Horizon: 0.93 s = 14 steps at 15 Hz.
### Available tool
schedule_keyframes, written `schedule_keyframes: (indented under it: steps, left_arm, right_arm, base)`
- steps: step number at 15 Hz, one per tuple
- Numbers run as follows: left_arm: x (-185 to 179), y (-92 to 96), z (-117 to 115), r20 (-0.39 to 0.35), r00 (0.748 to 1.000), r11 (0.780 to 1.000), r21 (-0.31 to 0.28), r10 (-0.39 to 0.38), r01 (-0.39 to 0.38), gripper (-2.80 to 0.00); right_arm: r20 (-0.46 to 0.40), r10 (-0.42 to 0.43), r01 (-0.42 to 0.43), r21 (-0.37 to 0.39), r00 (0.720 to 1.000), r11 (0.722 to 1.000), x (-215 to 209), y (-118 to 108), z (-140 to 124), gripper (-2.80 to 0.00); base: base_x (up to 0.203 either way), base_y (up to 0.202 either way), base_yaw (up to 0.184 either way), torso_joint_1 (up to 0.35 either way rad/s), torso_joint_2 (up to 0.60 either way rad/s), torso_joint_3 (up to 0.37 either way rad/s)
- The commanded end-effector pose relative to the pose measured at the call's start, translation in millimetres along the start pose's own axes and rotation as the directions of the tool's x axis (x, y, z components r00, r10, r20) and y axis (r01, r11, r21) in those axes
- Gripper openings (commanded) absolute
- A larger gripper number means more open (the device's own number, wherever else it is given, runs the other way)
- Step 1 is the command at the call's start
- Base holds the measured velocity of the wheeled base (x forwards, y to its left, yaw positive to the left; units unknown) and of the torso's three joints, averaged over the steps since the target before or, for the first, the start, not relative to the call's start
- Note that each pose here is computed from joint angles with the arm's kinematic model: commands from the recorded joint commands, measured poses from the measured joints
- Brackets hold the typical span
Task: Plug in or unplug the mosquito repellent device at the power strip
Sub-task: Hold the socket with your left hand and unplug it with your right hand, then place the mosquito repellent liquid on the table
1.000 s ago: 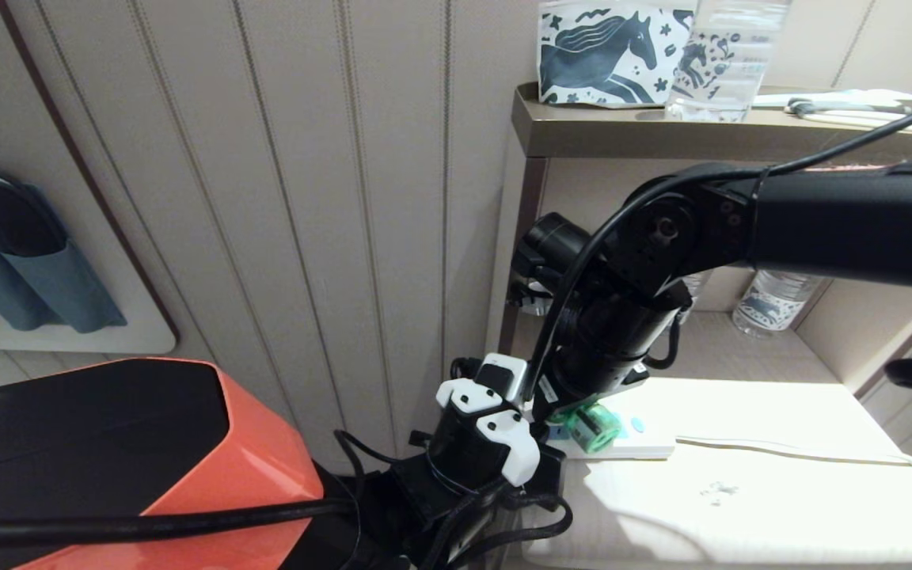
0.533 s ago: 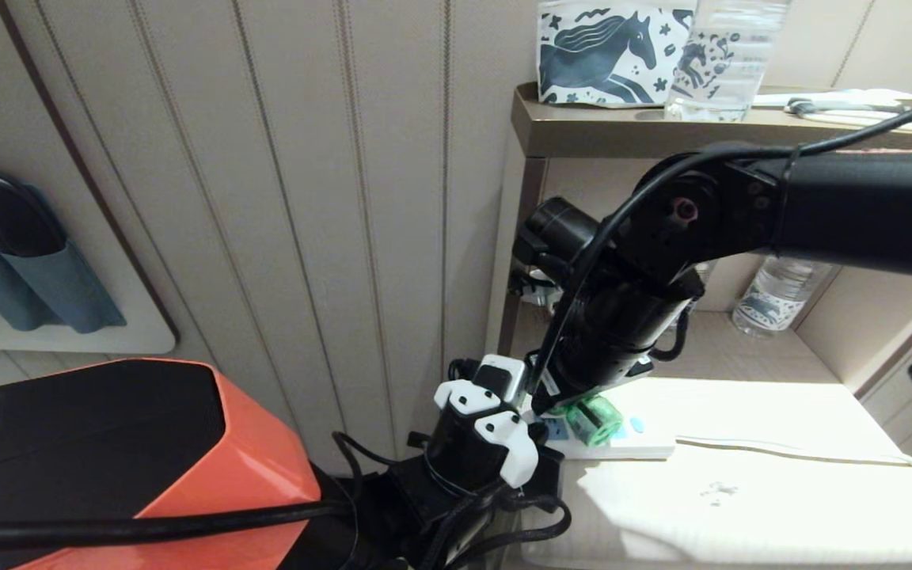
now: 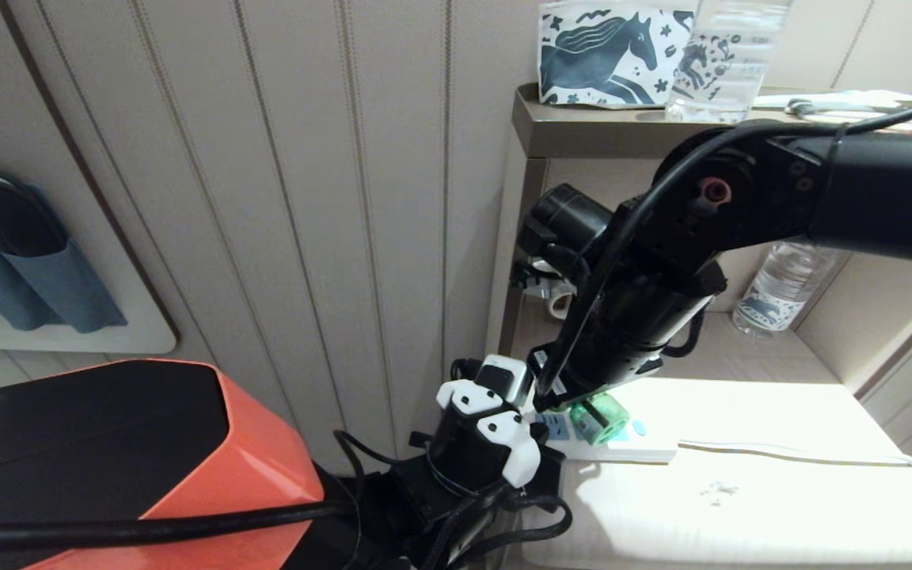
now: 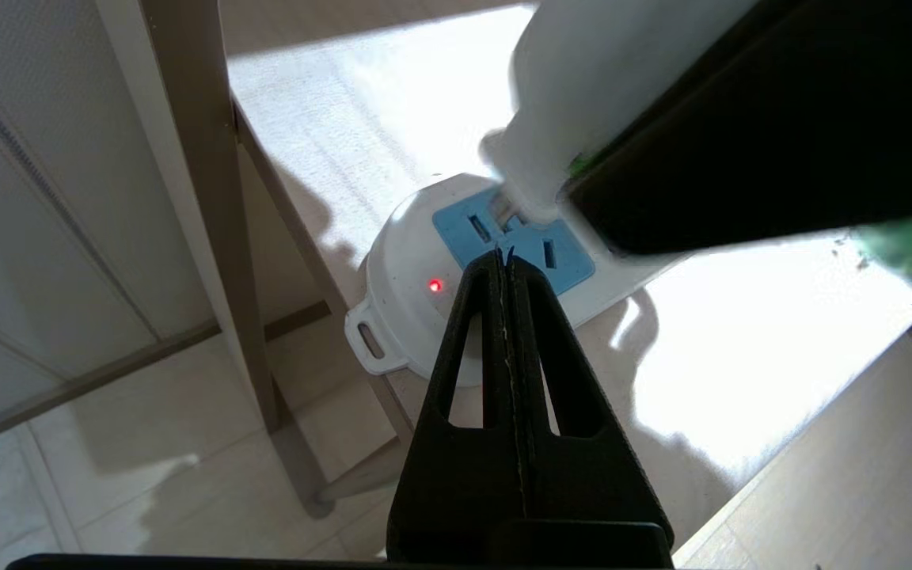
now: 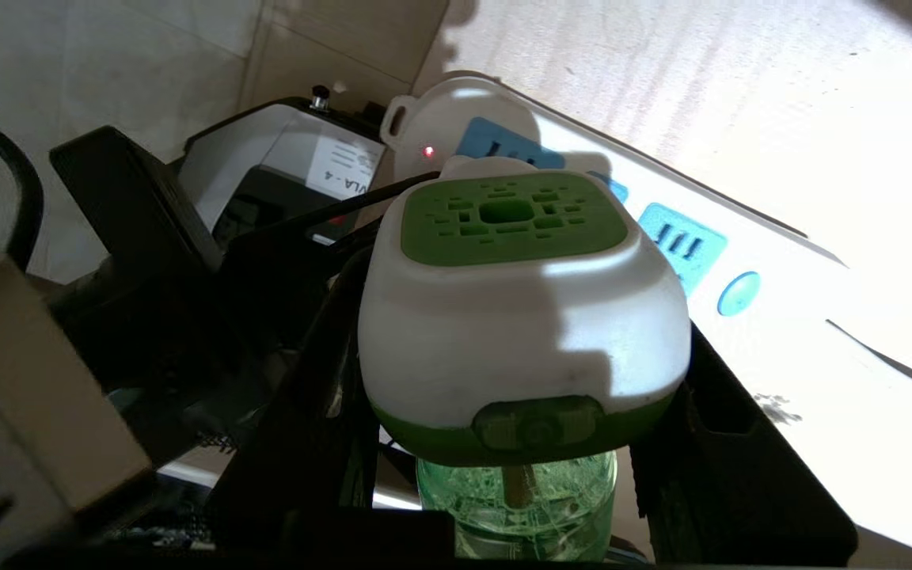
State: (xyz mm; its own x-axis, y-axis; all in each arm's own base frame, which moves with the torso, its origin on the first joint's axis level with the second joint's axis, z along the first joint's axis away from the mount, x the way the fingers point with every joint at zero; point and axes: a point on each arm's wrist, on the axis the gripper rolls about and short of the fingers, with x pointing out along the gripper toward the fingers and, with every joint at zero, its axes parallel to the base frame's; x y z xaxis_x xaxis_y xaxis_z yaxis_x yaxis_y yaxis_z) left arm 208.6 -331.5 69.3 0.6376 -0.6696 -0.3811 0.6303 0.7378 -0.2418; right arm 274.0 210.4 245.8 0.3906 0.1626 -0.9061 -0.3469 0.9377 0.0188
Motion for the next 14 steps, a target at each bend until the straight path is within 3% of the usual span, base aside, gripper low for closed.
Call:
schedule_keyframes:
  steps: [1, 9, 14]
  left_arm:
    - [-3, -0.7, 4, 0.015, 1.0, 1.0, -0.006, -0.003, 0.003, -2.8]
    - [-10, -2.2, 14, 0.044, 0.999, 1.0, -0.01, -0.01, 0.011, -2.8]
    - [-11, -2.5, 16, 0.049, 0.999, 1.0, -0.011, -0.01, 0.011, -2.8]
  right_arm:
    - [0.013, -0.001, 0.001, 0.004, 1.0, 1.0, -12, -3, -4, -2.8]
    - [0.04, 0.011, -0.011, 0.0, 0.999, 1.0, -39, -1, -20, -2.8]
    - [0.009, -0.014, 0.014, -0.004, 1.0, 1.0, -45, -8, -39, -2.8]
  base:
    - [0.0, 0.0, 0.0, 0.0, 0.0, 0.0]
    - [0.0, 0.0, 0.0, 0.0, 0.0, 0.0]
    - [0.0, 0.0, 0.0, 0.0, 0.0, 0.0]
